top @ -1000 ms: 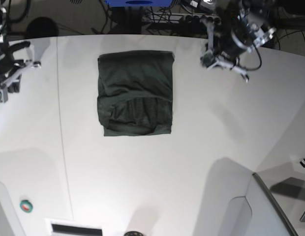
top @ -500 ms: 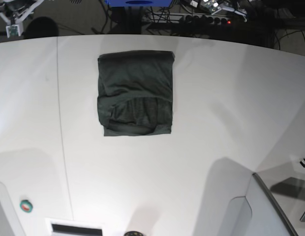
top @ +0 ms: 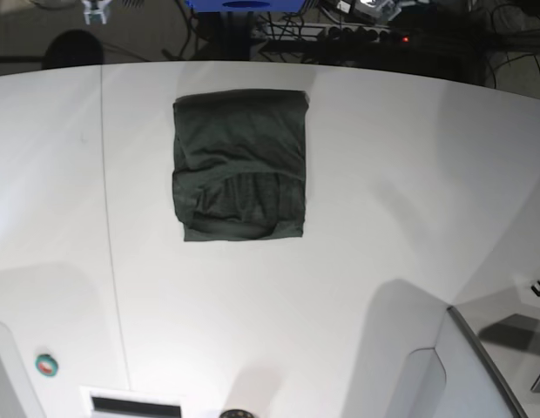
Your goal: Layout the t-shirt on the table in an organized manner, then fold the t-shirt properly
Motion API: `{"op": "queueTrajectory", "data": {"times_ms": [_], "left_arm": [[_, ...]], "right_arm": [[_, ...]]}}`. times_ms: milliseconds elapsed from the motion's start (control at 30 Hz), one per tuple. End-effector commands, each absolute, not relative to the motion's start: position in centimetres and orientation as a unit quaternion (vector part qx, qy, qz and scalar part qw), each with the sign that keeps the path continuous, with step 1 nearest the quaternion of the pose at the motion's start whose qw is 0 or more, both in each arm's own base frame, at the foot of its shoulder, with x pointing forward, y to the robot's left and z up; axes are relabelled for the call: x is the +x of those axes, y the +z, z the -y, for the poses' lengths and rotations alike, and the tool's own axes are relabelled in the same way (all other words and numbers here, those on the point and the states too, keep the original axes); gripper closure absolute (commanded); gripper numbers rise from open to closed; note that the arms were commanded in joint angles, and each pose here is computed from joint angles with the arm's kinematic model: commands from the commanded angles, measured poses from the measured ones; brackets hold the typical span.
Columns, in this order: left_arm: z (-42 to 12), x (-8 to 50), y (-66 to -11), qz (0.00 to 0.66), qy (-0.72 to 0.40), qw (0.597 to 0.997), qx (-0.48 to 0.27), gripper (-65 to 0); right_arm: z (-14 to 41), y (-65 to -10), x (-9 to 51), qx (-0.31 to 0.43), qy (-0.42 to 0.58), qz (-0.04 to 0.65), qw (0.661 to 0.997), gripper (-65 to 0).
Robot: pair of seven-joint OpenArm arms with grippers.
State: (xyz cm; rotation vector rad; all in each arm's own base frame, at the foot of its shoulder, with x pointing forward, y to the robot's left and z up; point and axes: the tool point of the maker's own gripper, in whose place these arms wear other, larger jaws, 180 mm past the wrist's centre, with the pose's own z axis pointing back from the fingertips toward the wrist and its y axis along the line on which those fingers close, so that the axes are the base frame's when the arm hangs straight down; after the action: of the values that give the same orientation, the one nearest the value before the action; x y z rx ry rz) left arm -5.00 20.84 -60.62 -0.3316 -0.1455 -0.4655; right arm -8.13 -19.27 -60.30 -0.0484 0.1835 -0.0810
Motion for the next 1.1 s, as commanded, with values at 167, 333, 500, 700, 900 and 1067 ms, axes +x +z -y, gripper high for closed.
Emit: {"op": "queueTrajectory", "data": {"times_ms": [167,333,500,700,900,1067], "left_arm": [[-19.4,-5.6,-62.5,0.07,-0.102,0.974,-0.191,0.0],[-16.8,-3.6,-63.9,0.116,-0.132,0.975,-0.134,0.0],[-15.7,-2.8,-64.8,0.136,-0.157,0.976,-0.07,0.0],[-13.2,-3.6,-64.8,0.134,-0.152,0.976,-0.085,0.0],[-13.5,-3.0,-64.9,0.138,-0.153,0.975,-0.082,0.0],[-15.0,-3.7,-64.8,0.13,-0.157,0.976,-0.072,0.0]], "right_arm": [[19.9,-65.5,-7.4,-0.056,0.055,0.002,0.997,-7.8],[16.5,-64.7,-2.5,-0.016,0.128,0.166,0.978,-8.0],[16.9,-64.6,-5.4,-0.009,0.151,0.136,0.979,-8.0],[19.1,-64.2,-5.6,-0.023,0.153,0.139,0.978,-8.0],[18.9,-64.2,-4.6,-0.022,0.153,0.15,0.977,-8.0],[18.9,-64.2,-4.6,-0.022,0.153,0.15,0.977,-8.0]]}}
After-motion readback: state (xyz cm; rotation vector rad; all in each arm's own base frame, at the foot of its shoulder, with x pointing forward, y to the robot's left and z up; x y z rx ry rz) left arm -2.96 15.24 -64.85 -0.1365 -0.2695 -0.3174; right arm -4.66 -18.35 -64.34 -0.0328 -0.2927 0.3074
